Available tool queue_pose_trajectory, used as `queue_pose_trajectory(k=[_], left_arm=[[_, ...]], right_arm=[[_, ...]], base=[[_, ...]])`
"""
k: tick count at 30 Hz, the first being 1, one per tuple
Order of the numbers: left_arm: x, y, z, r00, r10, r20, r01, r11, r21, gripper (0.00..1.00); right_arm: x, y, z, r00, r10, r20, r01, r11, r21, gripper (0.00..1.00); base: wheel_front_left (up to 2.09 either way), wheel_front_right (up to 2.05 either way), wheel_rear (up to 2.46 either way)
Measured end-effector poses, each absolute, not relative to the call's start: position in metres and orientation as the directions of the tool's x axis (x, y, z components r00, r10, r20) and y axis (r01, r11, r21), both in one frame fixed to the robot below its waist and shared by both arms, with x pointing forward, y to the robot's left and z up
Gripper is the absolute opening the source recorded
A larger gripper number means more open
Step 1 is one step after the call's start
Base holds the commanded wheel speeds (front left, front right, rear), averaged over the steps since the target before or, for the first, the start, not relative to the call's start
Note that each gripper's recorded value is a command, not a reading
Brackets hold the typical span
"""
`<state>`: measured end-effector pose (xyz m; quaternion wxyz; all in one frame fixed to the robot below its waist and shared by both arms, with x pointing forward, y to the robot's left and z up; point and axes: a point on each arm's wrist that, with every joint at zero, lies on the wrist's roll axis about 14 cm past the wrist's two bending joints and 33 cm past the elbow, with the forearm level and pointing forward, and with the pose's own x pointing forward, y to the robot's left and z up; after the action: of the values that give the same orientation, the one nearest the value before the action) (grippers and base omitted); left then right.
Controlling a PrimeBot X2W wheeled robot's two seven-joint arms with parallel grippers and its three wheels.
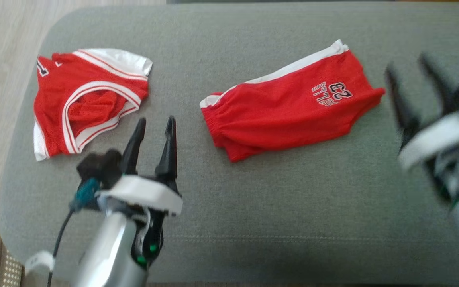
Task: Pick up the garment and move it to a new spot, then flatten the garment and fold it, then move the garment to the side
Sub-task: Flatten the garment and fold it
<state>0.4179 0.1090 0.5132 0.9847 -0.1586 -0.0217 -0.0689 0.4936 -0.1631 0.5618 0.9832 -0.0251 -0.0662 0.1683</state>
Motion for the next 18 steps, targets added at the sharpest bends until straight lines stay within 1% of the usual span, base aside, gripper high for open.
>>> queue_pose_trajectory(k=[3,6,9,14,18], left_arm=[[0.405,0.108,0.515,0.988,-0.13,0.077,0.148,0.936,-0.319,1.0],[0.394,0.109,0.515,0.988,-0.129,0.081,0.148,0.938,-0.314,1.0],[0.384,0.11,0.512,0.99,-0.122,0.075,0.14,0.936,-0.322,1.0],[0.369,0.11,0.503,0.992,-0.121,0.048,0.13,0.937,-0.324,1.0],[0.364,0.111,0.499,0.993,-0.117,0.037,0.122,0.937,-0.326,1.0]], right_arm=[[0.462,-0.164,0.543,0.949,0.289,0.122,-0.286,0.957,-0.046,1.0],[0.443,-0.166,0.539,0.96,0.244,0.138,-0.242,0.97,-0.032,1.0],[0.43,-0.167,0.534,0.969,0.205,0.14,-0.206,0.978,-0.003,1.0],[0.413,-0.162,0.519,0.976,0.19,0.107,-0.192,0.981,0.011,1.0],[0.408,-0.161,0.514,0.979,0.18,0.095,-0.183,0.983,0.024,1.0]], base=[[0.0,0.0,0.0],[0.0,0.0,0.0],[0.0,0.0,0.0],[0.0,0.0,0.0],[0.0,0.0,0.0]])
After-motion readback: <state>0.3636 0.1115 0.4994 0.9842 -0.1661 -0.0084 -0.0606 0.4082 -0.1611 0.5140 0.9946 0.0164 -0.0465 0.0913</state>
